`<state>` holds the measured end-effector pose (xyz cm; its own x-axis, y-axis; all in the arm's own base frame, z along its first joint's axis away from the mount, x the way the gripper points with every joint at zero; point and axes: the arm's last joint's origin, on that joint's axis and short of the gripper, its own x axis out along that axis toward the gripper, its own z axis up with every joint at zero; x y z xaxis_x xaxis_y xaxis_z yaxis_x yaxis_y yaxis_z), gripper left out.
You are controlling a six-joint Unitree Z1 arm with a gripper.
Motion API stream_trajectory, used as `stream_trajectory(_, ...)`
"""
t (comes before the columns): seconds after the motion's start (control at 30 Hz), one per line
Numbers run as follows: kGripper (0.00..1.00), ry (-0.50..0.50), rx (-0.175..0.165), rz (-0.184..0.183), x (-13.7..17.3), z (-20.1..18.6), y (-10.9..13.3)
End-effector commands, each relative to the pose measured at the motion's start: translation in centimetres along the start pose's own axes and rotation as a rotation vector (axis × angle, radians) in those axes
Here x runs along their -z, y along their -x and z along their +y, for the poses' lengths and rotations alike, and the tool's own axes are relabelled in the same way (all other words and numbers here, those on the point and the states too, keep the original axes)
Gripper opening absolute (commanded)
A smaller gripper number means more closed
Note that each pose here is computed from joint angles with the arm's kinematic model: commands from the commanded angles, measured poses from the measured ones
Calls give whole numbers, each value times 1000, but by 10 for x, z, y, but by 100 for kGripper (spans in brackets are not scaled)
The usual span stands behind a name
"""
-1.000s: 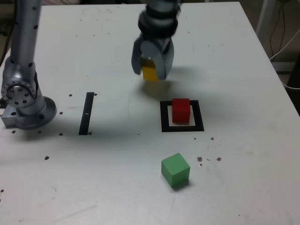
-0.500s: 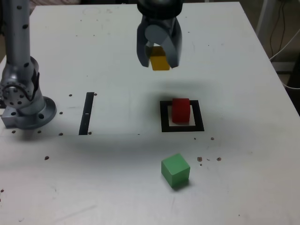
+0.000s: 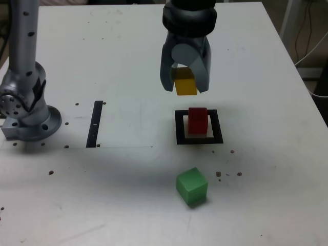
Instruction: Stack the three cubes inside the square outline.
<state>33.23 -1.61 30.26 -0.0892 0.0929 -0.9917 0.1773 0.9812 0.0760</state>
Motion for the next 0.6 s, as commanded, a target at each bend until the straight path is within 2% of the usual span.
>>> stream_trajectory(0.0, 17, 7, 1, 17, -6, -2, -7)
stream_trajectory(0.17, 17, 20, 9, 45, -15, -3, -16)
stream_trajectory(0.4, 17, 12, 3, 40, -21, -14, -15)
stream_trajectory(0.57, 17, 4, 3, 54, -29, -17, -22)
